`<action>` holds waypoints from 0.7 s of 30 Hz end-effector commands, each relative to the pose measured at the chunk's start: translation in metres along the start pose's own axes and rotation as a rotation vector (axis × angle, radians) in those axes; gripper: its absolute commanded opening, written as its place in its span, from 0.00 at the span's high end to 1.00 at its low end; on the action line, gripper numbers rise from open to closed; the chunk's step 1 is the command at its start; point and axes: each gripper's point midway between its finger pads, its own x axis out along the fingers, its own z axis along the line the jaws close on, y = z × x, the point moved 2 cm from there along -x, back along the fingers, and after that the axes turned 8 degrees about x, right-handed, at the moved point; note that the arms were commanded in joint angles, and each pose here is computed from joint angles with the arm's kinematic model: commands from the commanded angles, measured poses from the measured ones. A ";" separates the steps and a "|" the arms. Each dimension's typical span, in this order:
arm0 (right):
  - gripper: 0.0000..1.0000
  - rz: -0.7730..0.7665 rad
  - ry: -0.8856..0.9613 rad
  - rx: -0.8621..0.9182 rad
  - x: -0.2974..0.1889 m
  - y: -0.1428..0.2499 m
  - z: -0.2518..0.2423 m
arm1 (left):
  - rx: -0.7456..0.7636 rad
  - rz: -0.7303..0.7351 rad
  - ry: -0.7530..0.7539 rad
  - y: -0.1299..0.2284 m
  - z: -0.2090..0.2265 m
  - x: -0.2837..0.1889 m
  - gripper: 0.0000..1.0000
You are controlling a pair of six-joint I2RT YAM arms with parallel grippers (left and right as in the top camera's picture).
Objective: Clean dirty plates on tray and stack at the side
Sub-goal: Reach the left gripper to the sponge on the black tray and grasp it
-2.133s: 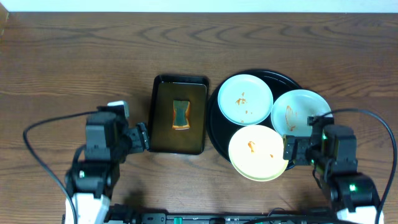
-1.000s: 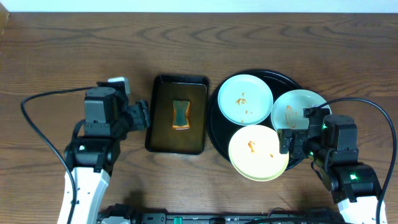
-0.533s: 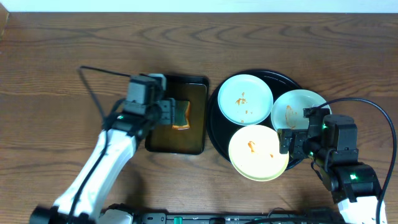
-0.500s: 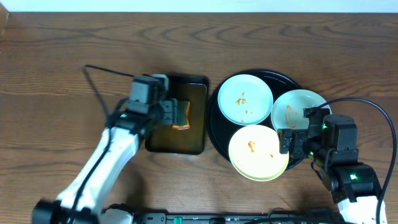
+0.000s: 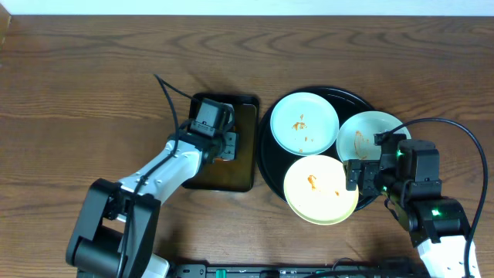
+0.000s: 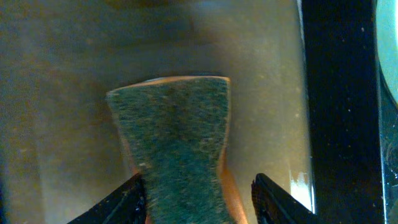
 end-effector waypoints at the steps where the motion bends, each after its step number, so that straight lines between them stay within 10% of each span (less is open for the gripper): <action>1: 0.02 -0.014 -0.012 0.012 -0.005 -0.006 0.003 | 0.006 -0.004 -0.005 -0.005 -0.005 0.004 0.50; 7: 0.04 0.003 -0.007 0.014 -0.005 -0.003 0.002 | 0.005 0.025 -0.055 0.001 0.003 0.009 0.92; 21: 0.21 0.120 0.079 0.095 0.002 0.021 -0.012 | -0.023 -0.162 -0.035 -0.031 -0.004 -0.062 0.92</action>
